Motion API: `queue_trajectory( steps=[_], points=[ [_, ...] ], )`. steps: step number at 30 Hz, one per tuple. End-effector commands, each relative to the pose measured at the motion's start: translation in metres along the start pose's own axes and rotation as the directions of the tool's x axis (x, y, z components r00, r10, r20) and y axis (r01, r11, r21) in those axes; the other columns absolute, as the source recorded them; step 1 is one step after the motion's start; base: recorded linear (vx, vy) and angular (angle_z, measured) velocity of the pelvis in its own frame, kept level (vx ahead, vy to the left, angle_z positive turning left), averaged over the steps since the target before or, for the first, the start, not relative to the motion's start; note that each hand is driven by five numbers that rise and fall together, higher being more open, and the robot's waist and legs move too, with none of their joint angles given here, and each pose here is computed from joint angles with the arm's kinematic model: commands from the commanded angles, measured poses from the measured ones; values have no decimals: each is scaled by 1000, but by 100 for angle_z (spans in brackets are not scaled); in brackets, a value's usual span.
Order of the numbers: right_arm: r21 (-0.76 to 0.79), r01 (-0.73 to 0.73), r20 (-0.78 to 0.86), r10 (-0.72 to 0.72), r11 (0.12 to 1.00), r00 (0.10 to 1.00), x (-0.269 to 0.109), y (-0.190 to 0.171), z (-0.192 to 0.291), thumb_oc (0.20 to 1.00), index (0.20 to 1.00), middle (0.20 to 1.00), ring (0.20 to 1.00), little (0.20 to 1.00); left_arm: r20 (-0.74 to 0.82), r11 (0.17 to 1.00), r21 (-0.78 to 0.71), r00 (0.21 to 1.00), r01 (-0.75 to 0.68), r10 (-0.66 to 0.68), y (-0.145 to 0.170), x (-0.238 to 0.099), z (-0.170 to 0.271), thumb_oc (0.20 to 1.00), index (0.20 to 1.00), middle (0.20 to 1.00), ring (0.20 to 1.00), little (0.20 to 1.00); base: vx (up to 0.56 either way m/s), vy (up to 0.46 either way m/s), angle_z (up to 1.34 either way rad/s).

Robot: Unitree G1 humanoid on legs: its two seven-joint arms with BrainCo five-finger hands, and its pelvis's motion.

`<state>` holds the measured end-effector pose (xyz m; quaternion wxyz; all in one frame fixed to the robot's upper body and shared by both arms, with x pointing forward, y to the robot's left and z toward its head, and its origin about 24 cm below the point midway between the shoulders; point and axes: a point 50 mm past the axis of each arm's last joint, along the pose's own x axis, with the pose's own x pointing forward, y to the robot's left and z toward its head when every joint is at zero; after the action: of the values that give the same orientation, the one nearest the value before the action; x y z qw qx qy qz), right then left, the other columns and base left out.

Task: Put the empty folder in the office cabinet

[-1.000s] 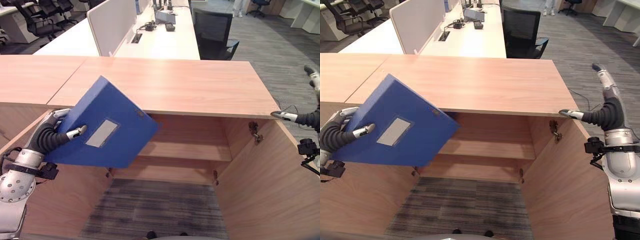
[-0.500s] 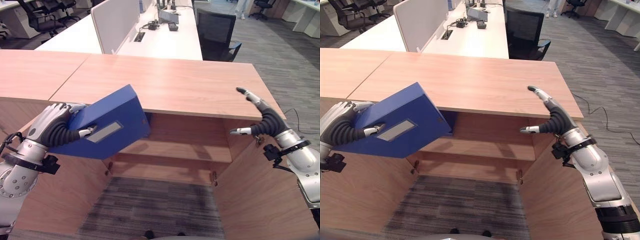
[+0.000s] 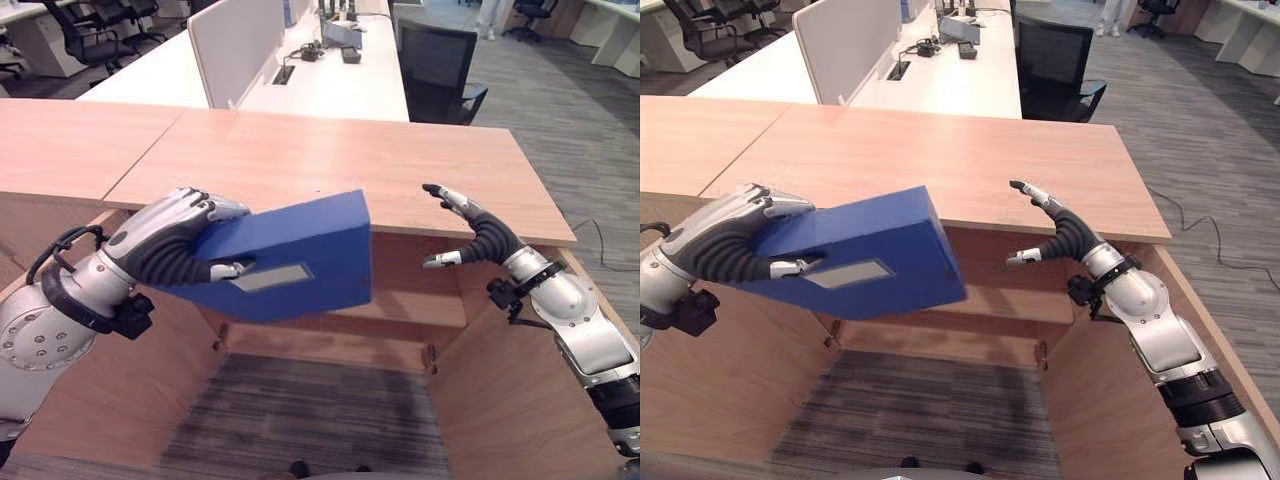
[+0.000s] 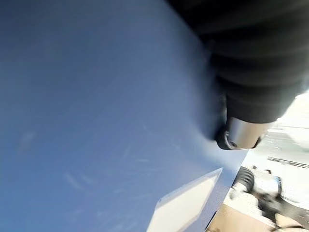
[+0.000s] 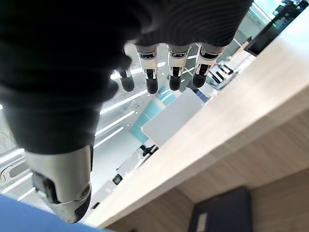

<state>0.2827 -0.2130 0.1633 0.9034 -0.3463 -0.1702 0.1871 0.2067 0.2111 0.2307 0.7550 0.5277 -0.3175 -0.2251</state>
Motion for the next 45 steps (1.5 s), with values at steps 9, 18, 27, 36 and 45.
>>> queue_trajectory(
  steps=[9, 18, 27, 36, 45],
  points=[
    [219, -4, 290, -61, 976, 955, 29, 14, 47, 1000, 1000, 1000, 1000, 1000, 108, 995, -79, 991, -68, 76, 9, 20, 3, 200, 200, 200, 200, 200, -1, 0, 0],
    [125, -60, 220, 31, 990, 975, 9, 5, 37, 1000, 1000, 1000, 1000, 1000, 64, 997, 8, 995, -79, 78, 13, 12, 0, 200, 200, 200, 200, 200, 0, 0, 0],
    [-96, 35, -10, -36, 995, 999, -23, -38, 6, 1000, 1000, 1000, 1000, 1000, 26, 996, 63, 998, -57, 55, 18, 2, 0, 200, 200, 200, 200, 200, 0, 0, 0],
    [-305, 65, -64, -88, 950, 994, -40, -68, 11, 1000, 1000, 1000, 1000, 1000, -5, 992, 121, 999, -39, 40, 24, -6, 0, 200, 200, 200, 200, 200, 0, 0, 0],
    [-144, -31, 14, 33, 989, 999, -26, -35, 17, 1000, 1000, 1000, 1000, 1000, 23, 988, 134, 997, -72, 69, 20, 0, 2, 200, 200, 200, 200, 200, 0, 0, 0]
  ],
)
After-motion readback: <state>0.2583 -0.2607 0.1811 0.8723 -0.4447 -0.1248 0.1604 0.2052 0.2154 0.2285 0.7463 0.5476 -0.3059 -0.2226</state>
